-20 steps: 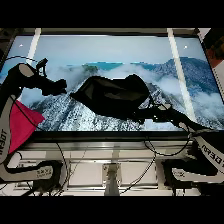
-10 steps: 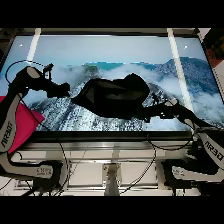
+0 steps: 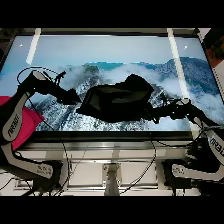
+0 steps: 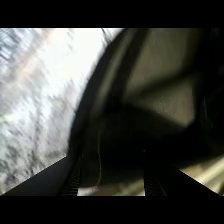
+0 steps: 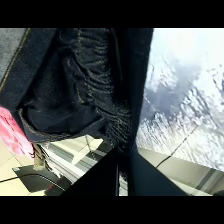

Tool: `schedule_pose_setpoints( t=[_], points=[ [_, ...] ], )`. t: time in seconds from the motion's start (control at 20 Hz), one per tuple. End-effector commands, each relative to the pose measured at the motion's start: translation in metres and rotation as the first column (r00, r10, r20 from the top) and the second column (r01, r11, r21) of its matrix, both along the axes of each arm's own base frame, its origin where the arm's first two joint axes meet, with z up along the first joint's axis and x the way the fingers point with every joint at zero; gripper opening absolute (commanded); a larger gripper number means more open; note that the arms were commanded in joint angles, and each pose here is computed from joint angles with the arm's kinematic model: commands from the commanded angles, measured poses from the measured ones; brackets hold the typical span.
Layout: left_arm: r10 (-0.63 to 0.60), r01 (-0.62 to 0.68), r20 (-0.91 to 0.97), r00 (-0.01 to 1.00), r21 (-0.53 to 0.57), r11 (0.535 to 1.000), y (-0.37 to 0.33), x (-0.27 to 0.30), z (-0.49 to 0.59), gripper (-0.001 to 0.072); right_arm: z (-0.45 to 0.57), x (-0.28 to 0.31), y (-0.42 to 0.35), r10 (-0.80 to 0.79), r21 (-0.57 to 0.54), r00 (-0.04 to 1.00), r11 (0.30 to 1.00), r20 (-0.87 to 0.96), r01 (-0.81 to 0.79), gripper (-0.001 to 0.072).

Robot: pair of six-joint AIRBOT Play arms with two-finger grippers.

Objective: Fold the clothes and pants, and hang the long-sleeved shirts on hangers.

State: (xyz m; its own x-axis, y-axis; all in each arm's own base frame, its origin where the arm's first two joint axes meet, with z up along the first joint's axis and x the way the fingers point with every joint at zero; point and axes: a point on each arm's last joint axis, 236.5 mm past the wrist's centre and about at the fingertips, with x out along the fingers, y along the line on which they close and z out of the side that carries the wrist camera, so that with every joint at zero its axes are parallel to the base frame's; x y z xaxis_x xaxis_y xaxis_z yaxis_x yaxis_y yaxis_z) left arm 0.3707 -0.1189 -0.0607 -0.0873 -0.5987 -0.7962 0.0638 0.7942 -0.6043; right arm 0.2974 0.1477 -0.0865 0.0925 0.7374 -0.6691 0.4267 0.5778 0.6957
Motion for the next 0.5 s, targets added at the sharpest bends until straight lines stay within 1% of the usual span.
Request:
schedule_pose_setpoints(
  t=[0.0, 0.1, 0.4, 0.45],
  points=[
    [-0.12, 0.122, -0.041, 0.992, 0.032, 0.992, 0.011, -0.023, -0.006, 0.0422, 0.001, -0.002, -0.001, 0.015, 0.006, 1.0, 1.0, 0.003, -0.015, 0.0021],
    [-0.144, 0.148, -0.052, 0.988, 0.096, 0.984, 0.025, -0.027, -0.014, 0.0419, 0.002, -0.003, 0.0, 0.019, 0.009, 1.0, 1.0, 0.001, -0.019, 0.0021],
    [-0.151, 0.155, -0.052, 0.987, 0.098, 0.983, 0.023, -0.027, -0.015, 0.0418, 0.002, -0.003, 0.0, 0.024, 0.011, 1.0, 1.0, 0.005, -0.024, 0.0021],
    [-0.173, 0.176, -0.039, 0.984, 0.091, 0.98, 0.021, -0.028, -0.015, 0.0417, 0.002, -0.003, 0.0, 0.024, 0.011, 1.0, 1.0, 0.005, -0.024, 0.0021]
  ],
)
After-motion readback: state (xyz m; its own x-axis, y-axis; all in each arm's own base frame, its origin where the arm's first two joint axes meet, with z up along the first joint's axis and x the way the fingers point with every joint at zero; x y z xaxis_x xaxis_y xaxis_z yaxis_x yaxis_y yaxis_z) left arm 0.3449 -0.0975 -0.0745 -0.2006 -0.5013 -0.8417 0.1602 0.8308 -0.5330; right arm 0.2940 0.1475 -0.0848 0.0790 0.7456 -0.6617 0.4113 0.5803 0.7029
